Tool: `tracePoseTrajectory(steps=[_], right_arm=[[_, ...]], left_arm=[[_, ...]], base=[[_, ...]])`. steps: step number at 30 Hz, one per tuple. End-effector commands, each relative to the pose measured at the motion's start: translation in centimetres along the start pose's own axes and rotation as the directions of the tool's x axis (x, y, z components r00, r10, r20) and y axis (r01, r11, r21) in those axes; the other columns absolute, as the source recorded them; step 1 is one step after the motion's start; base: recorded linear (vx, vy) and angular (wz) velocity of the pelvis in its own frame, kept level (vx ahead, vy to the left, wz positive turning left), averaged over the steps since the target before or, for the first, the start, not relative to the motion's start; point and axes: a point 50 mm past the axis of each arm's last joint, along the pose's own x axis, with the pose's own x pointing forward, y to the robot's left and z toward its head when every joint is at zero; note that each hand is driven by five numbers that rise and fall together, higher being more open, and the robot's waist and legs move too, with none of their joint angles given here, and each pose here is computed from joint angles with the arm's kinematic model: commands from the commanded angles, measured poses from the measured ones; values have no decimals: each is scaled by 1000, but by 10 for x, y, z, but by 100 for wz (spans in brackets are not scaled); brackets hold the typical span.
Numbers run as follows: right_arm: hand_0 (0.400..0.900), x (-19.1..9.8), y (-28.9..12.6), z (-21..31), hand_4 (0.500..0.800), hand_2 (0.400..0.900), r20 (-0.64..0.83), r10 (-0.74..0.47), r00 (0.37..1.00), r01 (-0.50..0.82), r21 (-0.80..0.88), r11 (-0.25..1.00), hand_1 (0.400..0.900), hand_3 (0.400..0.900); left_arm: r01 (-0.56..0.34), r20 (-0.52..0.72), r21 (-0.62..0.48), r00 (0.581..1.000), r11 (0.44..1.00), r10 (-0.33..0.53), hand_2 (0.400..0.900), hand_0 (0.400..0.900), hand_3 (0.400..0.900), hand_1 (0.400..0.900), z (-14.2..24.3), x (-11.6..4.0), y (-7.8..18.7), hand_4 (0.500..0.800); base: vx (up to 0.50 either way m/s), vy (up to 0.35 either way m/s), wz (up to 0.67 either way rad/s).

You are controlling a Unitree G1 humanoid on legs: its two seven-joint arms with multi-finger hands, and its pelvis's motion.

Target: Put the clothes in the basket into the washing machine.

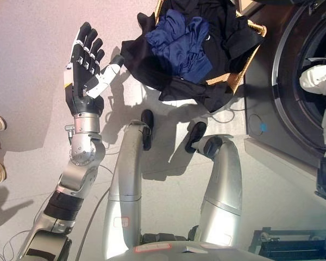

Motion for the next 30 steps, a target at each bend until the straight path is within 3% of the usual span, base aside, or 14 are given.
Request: tracePoseTrajectory(steps=[1,10,18,24,27,30], right_arm=[[900,9,-25,-11,800,900,70,-72,995,81,-140,987,900,900],[900,1,-11,12,800,900,256,-69,964,130,-228,965,900,900],[900,-23,6,33,800,900,527,-48,848,229,-283,931,900,900],[900,-49,15,28,800,900,601,-90,794,264,-207,942,900,900],[900,-67,21,27,800,900,620,-75,781,206,-142,968,900,900],[900,-93,32,22,800,900,602,-20,798,43,-24,999,900,900]], left_arm=[[18,121,-76,993,997,-9,900,900,900,900,17,-7,-8,800],[17,145,-74,989,997,-6,900,900,900,900,19,-6,-10,800],[-23,172,-68,985,997,34,900,900,900,900,21,-5,-6,800],[-77,177,-81,980,994,90,900,900,900,900,19,-4,-3,800],[-96,175,-76,979,992,108,900,900,900,900,18,-4,-2,800],[-121,156,-77,979,990,132,900,900,900,900,14,-4,0,800]], base=[[0,0,0],[0,0,0],[0,0,0],[4,3,-1],[5,15,-6],[-6,22,-8]])
